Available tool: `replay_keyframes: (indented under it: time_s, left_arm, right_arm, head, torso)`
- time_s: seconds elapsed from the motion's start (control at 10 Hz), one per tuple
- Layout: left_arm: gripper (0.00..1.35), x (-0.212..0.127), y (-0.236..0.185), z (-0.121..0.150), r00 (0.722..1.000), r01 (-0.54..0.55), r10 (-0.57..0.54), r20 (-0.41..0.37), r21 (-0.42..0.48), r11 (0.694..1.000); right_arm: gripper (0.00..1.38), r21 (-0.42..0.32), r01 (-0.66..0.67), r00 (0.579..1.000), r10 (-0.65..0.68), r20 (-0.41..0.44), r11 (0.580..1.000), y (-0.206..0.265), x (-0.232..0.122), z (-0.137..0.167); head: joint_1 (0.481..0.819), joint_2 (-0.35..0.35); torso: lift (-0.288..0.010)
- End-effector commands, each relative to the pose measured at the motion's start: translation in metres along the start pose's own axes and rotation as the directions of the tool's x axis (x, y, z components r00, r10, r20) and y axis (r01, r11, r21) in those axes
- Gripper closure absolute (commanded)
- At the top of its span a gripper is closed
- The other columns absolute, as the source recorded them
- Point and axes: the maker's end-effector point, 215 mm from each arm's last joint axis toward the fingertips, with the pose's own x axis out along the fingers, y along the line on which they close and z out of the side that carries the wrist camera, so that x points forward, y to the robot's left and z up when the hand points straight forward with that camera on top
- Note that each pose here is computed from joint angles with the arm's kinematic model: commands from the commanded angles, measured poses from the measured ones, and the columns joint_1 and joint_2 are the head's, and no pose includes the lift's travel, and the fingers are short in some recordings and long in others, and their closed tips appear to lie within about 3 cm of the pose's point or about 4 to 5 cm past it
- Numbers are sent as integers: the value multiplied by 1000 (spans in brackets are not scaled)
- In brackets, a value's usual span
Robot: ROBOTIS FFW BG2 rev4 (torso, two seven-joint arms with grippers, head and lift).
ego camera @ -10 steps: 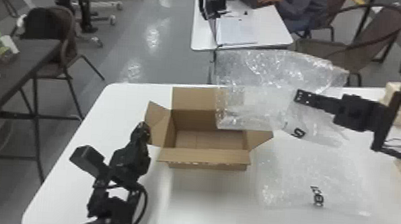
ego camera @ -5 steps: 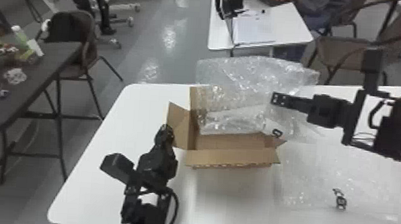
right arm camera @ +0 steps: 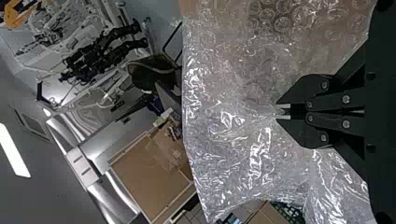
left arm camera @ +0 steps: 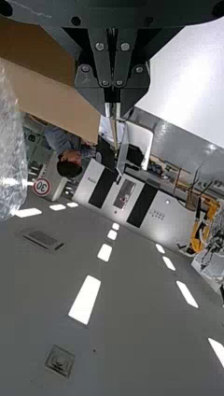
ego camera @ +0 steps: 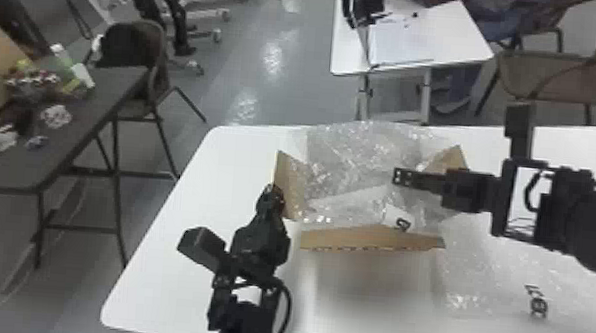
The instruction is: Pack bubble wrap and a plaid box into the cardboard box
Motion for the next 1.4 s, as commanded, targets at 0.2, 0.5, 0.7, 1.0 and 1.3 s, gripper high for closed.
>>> replay_keyframes:
  time_s: [0.2, 0.5, 0.7, 1.0, 1.3]
  left_arm:
    - [1207, 1, -5, 2, 1000, 10, -10, 9, -9, 1000]
    - [1207, 0, -3, 3, 1000, 6, -5, 12, -15, 1000]
    - [1208, -1, -1, 3, 1000, 2, -2, 12, -16, 1000]
    - [1207, -1, 6, 7, 1000, -10, 10, 18, -14, 1000]
    - [1207, 0, 14, 9, 1000, -14, 15, 14, -6, 1000]
  right_arm:
    - [1225, -7, 88, 996, -88, -26, 996, -41, -1, -23]
    - [736, 9, 99, 994, -99, 38, 995, -60, 1, -35]
    - [211, -6, 70, 992, -69, 104, 998, -47, 0, -19]
    - [113, -62, 22, 967, -6, 256, 998, 4, -13, 41]
    - [113, -157, 178, 914, -104, 392, 972, -1, -89, 84]
  head:
    - [695, 306]
    - [695, 290]
    - [695, 290]
    - [695, 298]
    - [681, 285]
  torso:
    - [-110]
    - [-110]
    - [-110]
    - [-110]
    - [-110]
